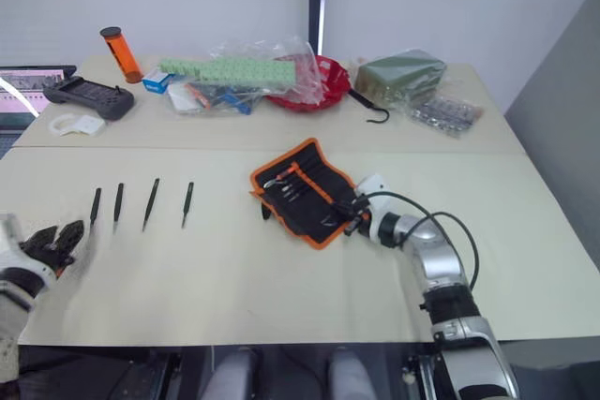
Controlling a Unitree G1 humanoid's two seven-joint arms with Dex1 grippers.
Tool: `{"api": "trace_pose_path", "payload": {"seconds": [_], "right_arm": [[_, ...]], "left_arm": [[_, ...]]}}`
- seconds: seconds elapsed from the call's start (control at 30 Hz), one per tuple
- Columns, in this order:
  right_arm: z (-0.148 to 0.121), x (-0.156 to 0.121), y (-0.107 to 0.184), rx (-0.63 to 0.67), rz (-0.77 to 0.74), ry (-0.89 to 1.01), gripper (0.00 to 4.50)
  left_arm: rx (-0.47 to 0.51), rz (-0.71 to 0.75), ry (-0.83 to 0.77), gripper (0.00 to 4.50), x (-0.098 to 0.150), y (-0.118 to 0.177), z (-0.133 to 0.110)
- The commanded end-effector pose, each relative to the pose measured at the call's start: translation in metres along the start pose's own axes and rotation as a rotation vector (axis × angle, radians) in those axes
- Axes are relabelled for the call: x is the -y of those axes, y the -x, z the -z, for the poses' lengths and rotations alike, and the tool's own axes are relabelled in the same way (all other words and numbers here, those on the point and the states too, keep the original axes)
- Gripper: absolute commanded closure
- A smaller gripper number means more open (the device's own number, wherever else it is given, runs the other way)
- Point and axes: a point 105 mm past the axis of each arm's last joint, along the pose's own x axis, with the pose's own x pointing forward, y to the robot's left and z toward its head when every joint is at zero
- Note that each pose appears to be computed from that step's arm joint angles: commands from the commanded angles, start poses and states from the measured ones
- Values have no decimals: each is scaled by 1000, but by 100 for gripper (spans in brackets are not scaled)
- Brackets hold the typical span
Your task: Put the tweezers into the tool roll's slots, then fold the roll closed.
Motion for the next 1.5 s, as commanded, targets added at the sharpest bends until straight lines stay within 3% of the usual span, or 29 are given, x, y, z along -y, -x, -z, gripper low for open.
{"api": "trace_pose_path", "payload": {"seconds": [0.03, 0.67, 0.9, 0.93, 1.3, 1.37, 1.5], "right_arm": [[22, 1, 5, -81, 24, -41, 450], [19, 1, 8, -84, 43, -38, 450], [19, 1, 9, -88, 42, -39, 450], [20, 1, 9, -89, 41, -39, 450], [19, -2, 5, -92, 23, -33, 450], [18, -2, 4, -91, 20, -31, 450], [18, -2, 3, -93, 12, -29, 450]], "left_arm": [[11, -9, -19, 234, 2, -9, -11], [-137, -102, -70, 234, 3, -46, 11], [-145, -121, -42, 444, 1, -44, 12], [-144, -124, -41, 448, 1, -43, 12], [-156, -143, -70, 448, -6, -31, 13], [-158, -150, -70, 361, -7, -29, 13], [-167, -155, -80, 234, -7, -23, 12]]}}
